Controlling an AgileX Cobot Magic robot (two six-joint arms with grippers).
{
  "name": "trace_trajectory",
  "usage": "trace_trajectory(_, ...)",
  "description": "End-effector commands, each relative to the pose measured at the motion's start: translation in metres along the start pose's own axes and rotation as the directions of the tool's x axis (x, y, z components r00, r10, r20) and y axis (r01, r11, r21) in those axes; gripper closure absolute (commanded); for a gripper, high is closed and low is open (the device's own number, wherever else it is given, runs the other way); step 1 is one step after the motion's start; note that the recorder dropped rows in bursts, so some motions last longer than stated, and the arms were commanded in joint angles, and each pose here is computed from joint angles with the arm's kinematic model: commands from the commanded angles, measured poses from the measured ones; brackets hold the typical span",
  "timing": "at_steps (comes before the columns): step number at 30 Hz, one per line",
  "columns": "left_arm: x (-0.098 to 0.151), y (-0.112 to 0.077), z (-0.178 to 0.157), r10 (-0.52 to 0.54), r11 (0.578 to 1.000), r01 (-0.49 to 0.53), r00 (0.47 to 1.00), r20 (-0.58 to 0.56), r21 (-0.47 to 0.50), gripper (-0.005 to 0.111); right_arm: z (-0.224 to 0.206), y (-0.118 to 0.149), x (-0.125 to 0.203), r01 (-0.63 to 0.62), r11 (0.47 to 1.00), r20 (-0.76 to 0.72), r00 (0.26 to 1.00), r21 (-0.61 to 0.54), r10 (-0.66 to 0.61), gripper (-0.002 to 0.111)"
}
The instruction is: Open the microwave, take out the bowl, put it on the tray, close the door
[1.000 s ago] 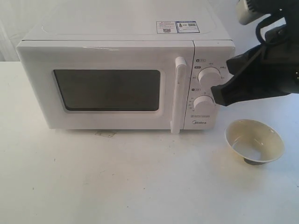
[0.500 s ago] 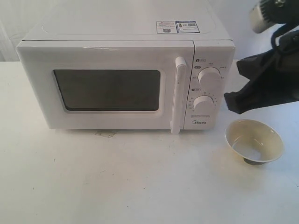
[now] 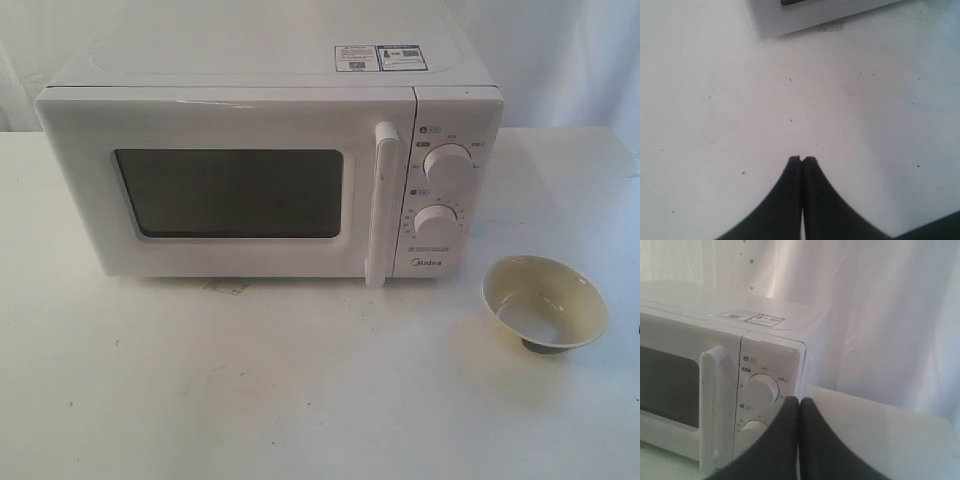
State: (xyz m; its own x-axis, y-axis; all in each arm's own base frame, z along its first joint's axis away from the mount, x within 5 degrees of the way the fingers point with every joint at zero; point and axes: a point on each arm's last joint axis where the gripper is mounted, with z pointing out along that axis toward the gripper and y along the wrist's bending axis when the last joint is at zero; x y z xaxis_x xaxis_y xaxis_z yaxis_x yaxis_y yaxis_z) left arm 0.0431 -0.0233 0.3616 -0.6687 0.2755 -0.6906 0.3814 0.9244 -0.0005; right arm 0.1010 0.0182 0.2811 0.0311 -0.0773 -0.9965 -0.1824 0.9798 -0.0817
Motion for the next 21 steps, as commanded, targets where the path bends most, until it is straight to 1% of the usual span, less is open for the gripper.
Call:
trace_trajectory(1,0.004,-0.002,-0.002,-0.003,1.000,0.004,1.000,-0.030,0.016,0.107,-0.004,0.003,0.003,0.013,1.000,0.003,1.000,-0.020,-0.013,0.108)
trace_trajectory(4,0.004,-0.002,-0.002,-0.003,1.000,0.004,1.000,-0.030,0.016,0.107,-0.007,0.005,0.002,0.074,0.996,0.025,0.997,-0.045,-0.073,0.108)
trace_trajectory(6,0.004,-0.002,-0.002,-0.003,1.000,0.004,1.000,-0.030,0.016,0.107,-0.007,0.005,0.001,0.082,0.996,0.026,0.996,-0.042,-0.081,0.108)
trace_trajectory(8,0.004,-0.002,-0.002,-0.003,1.000,0.004,1.000,-0.030,0.016,0.107,-0.007,0.004,0.002,0.061,0.998,0.024,0.998,-0.032,-0.061,0.108)
trace_trajectory(11,0.004,-0.002,-0.002,-0.003,1.000,0.004,1.000,-0.030,0.016,0.107,-0.007,0.002,0.003,-0.005,1.000,0.020,1.000,-0.015,0.005,0.108)
trace_trajectory(16,0.004,-0.002,-0.002,-0.003,1.000,0.004,1.000,-0.030,0.016,0.107,-0.007,0.004,0.014,-0.006,1.000,0.060,0.998,-0.020,0.008,0.108)
trace_trajectory(21,0.004,-0.002,-0.002,-0.003,1.000,0.004,1.000,-0.030,0.016,0.107,-0.010,0.005,0.026,-0.003,1.000,0.053,0.999,-0.019,0.004,0.108)
